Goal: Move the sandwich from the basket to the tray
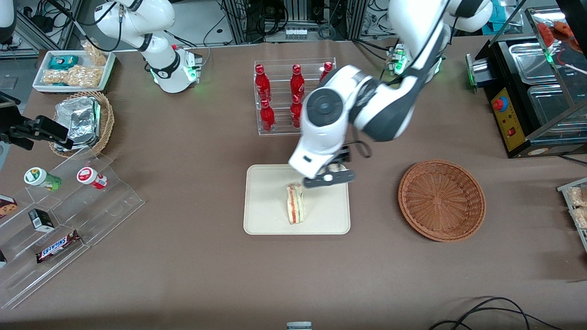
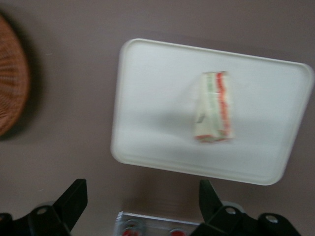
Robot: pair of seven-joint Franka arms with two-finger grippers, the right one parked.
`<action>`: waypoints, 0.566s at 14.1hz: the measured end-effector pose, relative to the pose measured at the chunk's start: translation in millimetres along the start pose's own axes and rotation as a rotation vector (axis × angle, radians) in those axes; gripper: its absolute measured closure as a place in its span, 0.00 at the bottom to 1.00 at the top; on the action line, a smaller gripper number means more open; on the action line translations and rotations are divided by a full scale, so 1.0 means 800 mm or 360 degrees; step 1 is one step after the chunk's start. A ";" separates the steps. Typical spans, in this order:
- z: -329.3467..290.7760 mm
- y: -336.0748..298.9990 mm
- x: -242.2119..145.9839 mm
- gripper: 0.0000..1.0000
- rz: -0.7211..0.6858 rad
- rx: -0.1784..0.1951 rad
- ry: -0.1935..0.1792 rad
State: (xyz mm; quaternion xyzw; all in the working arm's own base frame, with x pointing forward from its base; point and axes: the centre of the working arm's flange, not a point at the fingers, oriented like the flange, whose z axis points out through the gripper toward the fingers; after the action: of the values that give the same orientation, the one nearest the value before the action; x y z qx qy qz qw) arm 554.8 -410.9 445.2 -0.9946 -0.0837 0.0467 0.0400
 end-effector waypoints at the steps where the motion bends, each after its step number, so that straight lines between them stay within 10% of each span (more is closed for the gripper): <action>1: -0.003 -0.030 0.011 0.00 -0.0040 0.0032 -0.0030; 8: 0.014 -0.233 0.087 0.00 0.0014 0.0052 -0.0179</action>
State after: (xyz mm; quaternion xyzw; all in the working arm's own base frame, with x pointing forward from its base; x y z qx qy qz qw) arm 591.9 -215.3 444.4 -0.9900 -0.0807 0.1040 0.0514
